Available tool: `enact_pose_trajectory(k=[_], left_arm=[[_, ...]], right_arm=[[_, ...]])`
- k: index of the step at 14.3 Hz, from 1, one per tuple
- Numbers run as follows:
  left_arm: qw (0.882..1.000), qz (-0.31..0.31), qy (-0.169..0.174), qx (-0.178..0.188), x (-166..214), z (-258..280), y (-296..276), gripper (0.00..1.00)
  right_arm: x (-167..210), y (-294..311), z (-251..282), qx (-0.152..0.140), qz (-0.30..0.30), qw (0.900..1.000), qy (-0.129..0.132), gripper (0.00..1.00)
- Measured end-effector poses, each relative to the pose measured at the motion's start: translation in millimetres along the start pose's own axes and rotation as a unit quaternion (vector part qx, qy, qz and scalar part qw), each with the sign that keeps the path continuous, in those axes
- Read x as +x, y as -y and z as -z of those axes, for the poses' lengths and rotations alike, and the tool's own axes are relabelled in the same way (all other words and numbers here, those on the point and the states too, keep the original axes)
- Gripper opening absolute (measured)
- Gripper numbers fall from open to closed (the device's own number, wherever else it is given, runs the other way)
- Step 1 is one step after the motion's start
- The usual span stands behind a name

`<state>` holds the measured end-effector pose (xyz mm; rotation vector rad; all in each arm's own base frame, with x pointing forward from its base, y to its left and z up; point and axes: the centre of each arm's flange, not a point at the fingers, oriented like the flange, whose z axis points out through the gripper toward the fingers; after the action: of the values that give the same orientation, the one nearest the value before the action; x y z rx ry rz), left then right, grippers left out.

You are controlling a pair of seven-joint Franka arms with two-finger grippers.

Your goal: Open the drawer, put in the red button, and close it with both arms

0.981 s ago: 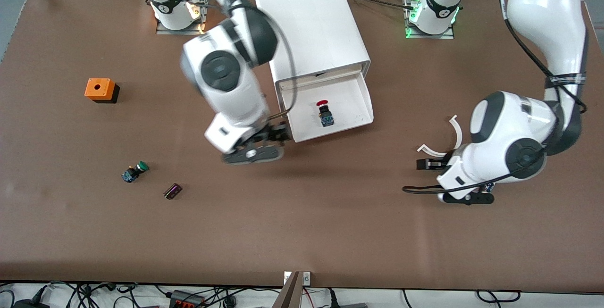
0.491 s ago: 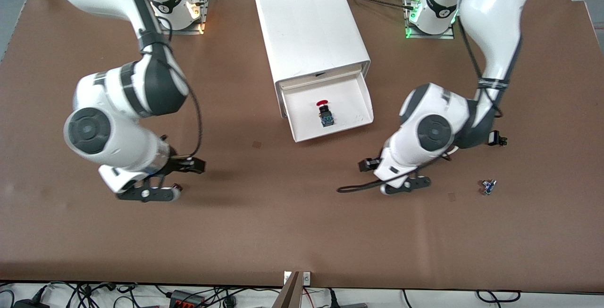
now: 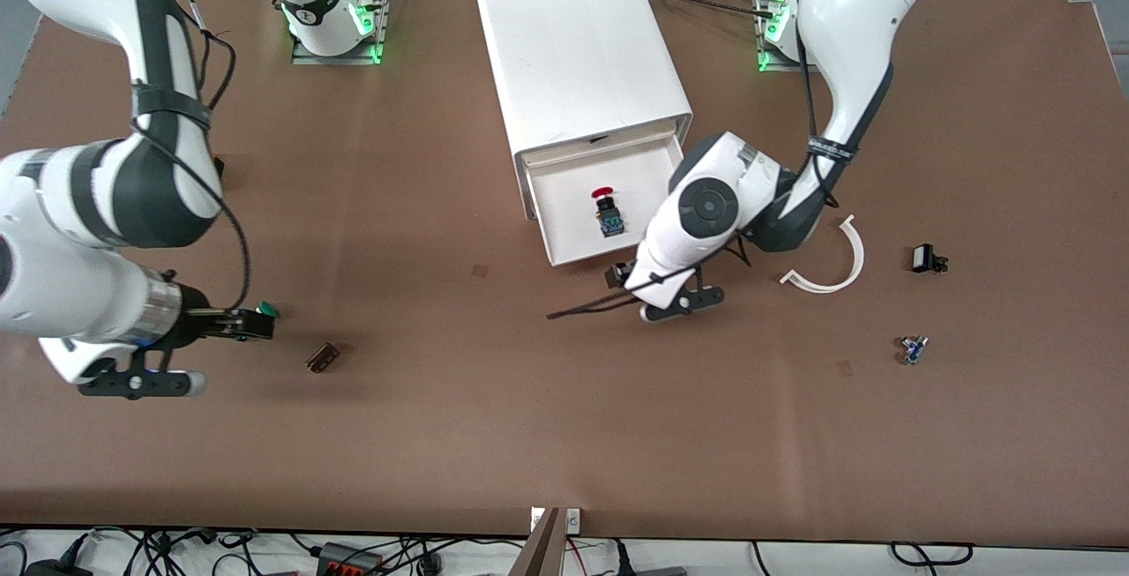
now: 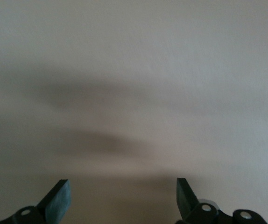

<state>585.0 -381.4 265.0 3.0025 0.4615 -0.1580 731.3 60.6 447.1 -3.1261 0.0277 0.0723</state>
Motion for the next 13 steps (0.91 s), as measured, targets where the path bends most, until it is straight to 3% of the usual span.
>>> enact_pose_trajectory(k=[6, 13], left_arm=[[0.999, 0.002, 0.032, 0.017, -54.7, -6.4, -14.3, 1.00], [0.994, -0.011, 0.080, 0.071, -112.8, -0.6, -28.6, 1.00]], right_arm=[[-24.2, -34.2, 46.0, 0.003, -0.005, 1.000, 0.019, 1.00], [-81.5, -83.8, 100.5, 0.014, -0.023, 1.000, 0.008, 1.00]])
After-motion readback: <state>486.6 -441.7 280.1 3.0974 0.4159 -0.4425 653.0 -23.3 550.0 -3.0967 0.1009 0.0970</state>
